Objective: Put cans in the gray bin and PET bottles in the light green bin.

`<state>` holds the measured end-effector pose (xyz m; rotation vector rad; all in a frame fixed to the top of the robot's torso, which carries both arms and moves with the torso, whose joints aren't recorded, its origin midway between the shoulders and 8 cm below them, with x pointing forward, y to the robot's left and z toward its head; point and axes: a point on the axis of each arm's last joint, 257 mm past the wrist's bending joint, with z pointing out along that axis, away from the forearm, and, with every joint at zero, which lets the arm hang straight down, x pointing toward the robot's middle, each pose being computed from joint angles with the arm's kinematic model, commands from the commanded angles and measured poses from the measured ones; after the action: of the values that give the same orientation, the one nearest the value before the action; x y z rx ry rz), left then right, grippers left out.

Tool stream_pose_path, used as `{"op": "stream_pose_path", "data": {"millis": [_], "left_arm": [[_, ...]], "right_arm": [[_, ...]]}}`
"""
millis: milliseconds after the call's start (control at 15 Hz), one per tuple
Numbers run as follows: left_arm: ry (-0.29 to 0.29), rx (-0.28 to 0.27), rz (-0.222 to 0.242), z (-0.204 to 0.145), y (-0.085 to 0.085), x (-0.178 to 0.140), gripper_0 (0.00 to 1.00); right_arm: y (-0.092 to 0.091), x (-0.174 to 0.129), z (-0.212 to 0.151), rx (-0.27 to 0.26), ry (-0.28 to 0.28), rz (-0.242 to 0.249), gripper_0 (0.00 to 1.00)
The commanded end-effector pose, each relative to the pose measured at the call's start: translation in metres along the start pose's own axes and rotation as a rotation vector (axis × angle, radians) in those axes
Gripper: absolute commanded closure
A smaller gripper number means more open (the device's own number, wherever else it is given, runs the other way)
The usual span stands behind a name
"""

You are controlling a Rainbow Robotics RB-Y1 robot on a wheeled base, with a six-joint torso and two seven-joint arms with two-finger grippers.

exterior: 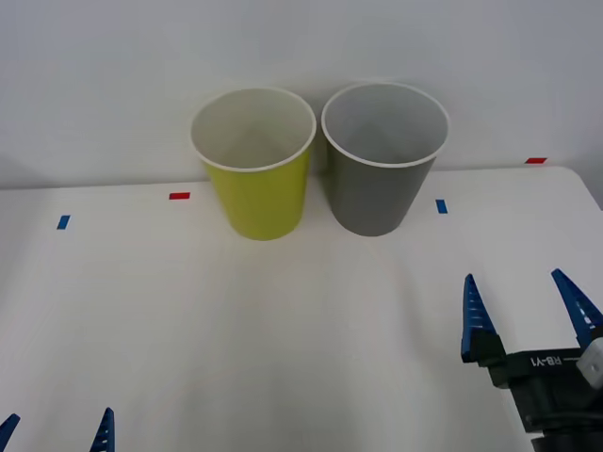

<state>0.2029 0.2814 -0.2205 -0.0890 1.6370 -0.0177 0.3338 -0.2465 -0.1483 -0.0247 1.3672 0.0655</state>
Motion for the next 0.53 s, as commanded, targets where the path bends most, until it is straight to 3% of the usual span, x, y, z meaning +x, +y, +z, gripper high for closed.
{"op": "stream_pose_path", "data": {"millis": [67,533], "left_arm": [[0.000,0.000,0.000,0.000,0.000,0.000,0.00],[0.000,0.000,0.000,0.000,0.000,0.000,0.00]], "right_arm": [[0.003,0.010,-0.029,-0.005,0.037,-0.058,0.00],[0.006,0.037,-0.081,-0.014,0.160,-0.062,0.00]]}}
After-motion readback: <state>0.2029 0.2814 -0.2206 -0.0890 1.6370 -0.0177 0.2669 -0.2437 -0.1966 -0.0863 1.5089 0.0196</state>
